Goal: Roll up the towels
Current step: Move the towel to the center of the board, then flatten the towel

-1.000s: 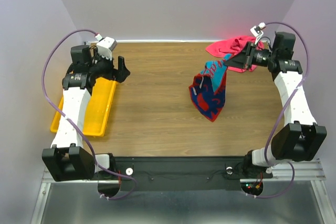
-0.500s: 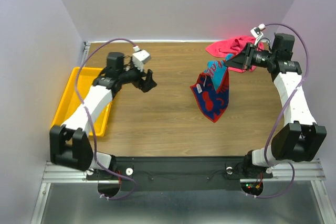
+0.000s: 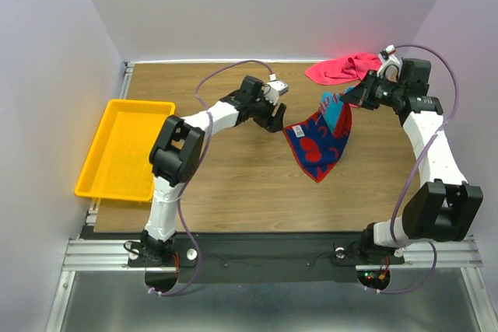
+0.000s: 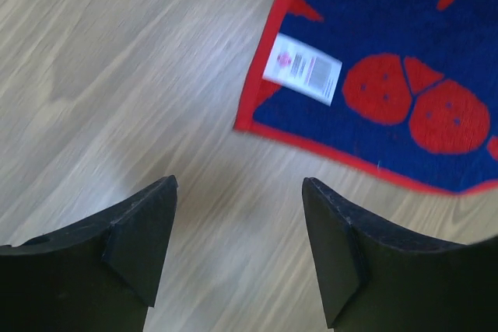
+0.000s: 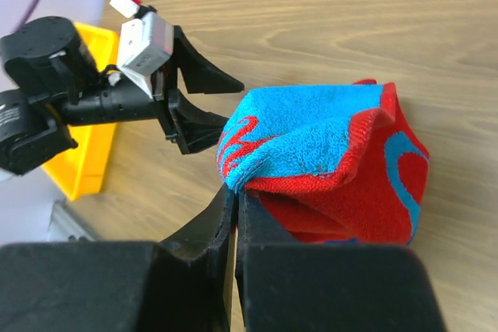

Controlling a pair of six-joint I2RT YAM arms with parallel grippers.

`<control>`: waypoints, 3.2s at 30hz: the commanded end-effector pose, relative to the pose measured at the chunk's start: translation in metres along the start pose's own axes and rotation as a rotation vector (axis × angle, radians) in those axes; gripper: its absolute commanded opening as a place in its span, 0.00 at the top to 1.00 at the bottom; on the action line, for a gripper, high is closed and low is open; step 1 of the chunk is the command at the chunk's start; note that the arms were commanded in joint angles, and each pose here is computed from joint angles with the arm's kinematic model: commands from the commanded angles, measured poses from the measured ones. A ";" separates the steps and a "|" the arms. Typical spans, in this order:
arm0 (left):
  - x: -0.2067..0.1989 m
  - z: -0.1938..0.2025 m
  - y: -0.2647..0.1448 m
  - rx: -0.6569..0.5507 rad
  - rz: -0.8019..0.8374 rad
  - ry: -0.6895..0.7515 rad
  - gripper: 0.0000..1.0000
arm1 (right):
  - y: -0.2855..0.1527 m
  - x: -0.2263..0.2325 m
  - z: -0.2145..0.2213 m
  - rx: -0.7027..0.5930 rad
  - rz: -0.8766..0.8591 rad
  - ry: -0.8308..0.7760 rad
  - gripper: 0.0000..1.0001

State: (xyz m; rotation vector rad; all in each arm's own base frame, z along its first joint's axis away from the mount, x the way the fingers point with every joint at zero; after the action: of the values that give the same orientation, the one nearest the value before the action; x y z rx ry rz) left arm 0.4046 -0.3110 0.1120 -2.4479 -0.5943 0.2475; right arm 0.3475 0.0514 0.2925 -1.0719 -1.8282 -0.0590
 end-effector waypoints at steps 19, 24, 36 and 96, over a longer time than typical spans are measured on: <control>-0.032 0.008 0.069 0.071 -0.050 -0.111 0.37 | 0.003 -0.042 -0.003 -0.116 0.236 0.000 0.99; -0.025 0.019 0.078 0.127 -0.108 -0.134 0.59 | 0.005 -0.051 -0.002 -0.119 0.271 0.002 0.99; -0.010 0.020 0.019 0.162 -0.177 -0.114 1.00 | 0.003 -0.088 0.027 -0.085 0.440 0.100 0.99; 0.041 0.067 -0.087 0.300 -0.338 -0.097 1.00 | 0.013 -0.169 0.173 0.735 0.415 -0.293 0.88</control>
State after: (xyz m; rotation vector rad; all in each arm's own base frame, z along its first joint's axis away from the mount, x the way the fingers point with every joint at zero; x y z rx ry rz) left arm 0.3768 -0.1946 0.0928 -1.9965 -0.9011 0.3373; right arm 0.2527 0.0278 0.0718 -0.9465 -1.5990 0.9797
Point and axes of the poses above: each gripper's point midway between its finger pads, its own y axis out along the fingers, its own x axis along the line the jaws close on, z = x × y, the point moved 5 cm from there along -y, back along the fingers, and after that the axes turned 14 degrees about y, right-handed, at the moved point
